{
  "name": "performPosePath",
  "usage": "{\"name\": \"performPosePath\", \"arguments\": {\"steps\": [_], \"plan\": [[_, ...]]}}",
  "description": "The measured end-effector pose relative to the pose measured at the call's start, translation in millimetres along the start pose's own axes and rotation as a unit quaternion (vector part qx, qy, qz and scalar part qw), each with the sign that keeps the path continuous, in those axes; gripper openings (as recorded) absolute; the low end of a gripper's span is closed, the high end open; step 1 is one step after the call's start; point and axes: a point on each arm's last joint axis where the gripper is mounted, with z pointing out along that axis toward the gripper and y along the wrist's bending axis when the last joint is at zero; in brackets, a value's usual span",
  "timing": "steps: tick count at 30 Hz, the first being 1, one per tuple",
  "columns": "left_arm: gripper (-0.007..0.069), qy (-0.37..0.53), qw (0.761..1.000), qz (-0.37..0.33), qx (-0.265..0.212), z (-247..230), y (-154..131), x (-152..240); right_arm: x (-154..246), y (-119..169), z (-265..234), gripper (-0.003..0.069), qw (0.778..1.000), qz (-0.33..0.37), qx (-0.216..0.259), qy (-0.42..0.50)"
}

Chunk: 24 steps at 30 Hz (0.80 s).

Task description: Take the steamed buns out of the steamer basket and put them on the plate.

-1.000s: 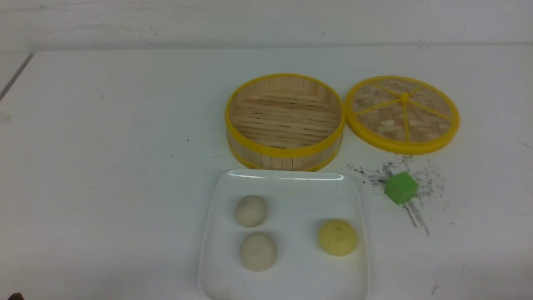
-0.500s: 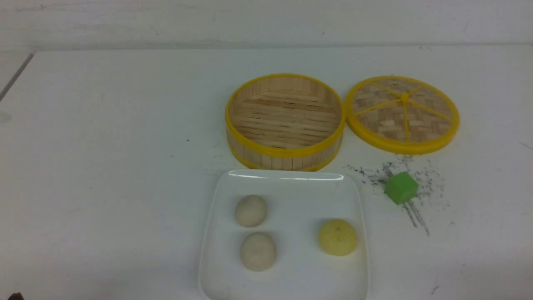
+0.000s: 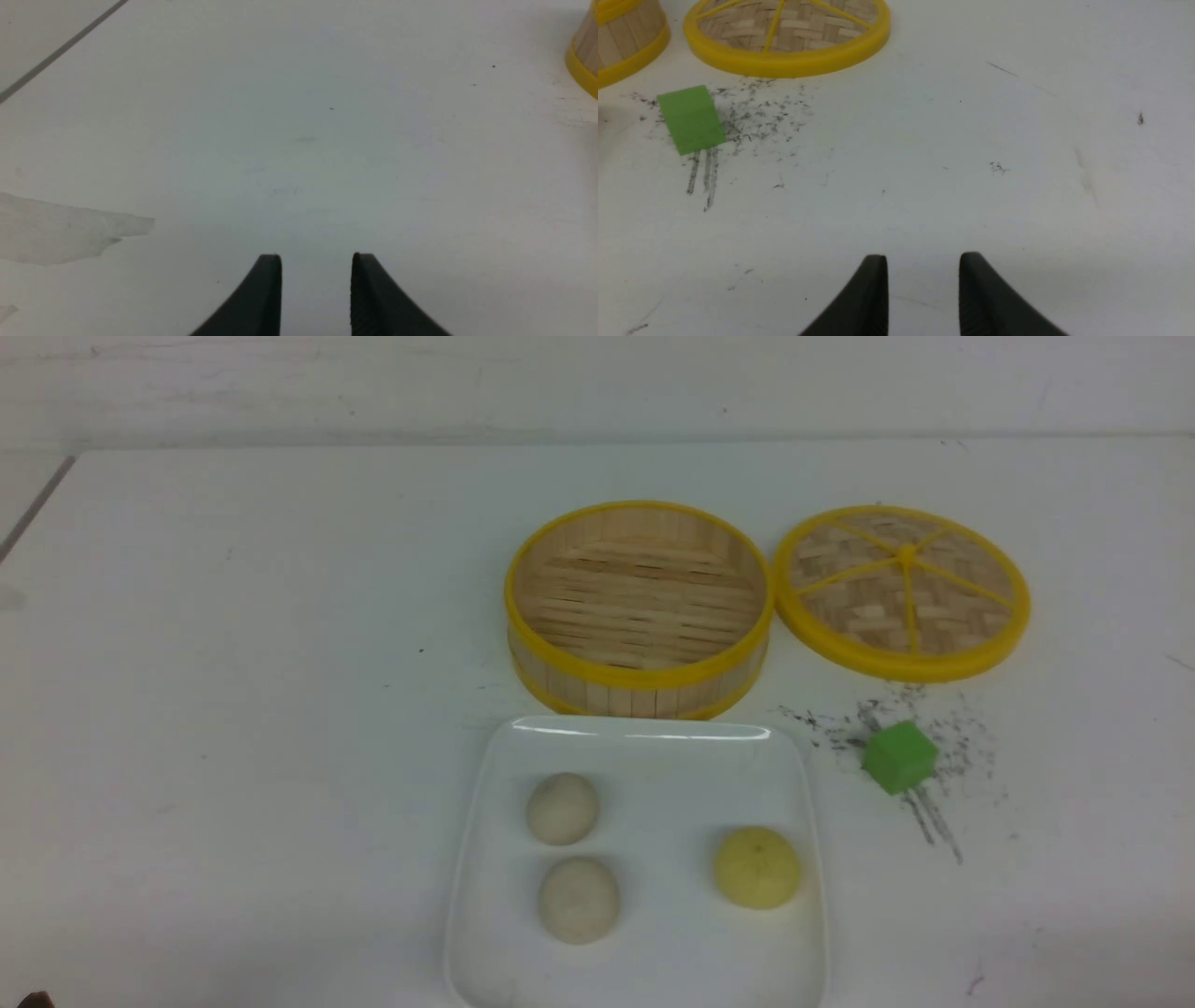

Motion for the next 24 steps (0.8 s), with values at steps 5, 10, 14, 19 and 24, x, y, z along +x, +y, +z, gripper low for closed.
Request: {"name": "performPosePath", "arguments": {"steps": [5,10,14,19,24], "plan": [[0.0244,0.000,1.000,0.000,0.000,0.0,0.0,0.0,0.1,0.2,0.0,0.0242,1.000,0.003,-0.001,0.000],[0.0244,0.000,1.000,0.000,0.000,0.0,0.0,0.0,0.0,1.0,0.0,0.0242,1.000,0.013,-0.006,0.000],[0.0244,0.000,1.000,0.001,0.004,0.0,-0.4,0.0,0.1,1.2,0.0,0.0242,1.000,0.015,-0.007,0.000],[0.0244,0.001,0.999,0.011,0.033,-0.2,-3.6,0.2,0.1,1.2,0.0,0.0242,1.000,0.016,-0.007,0.000],[0.0244,0.002,0.998,0.017,0.054,-0.4,-5.9,0.4,0.1,1.3,0.0,0.0242,1.000,0.016,-0.007,0.001]]}}
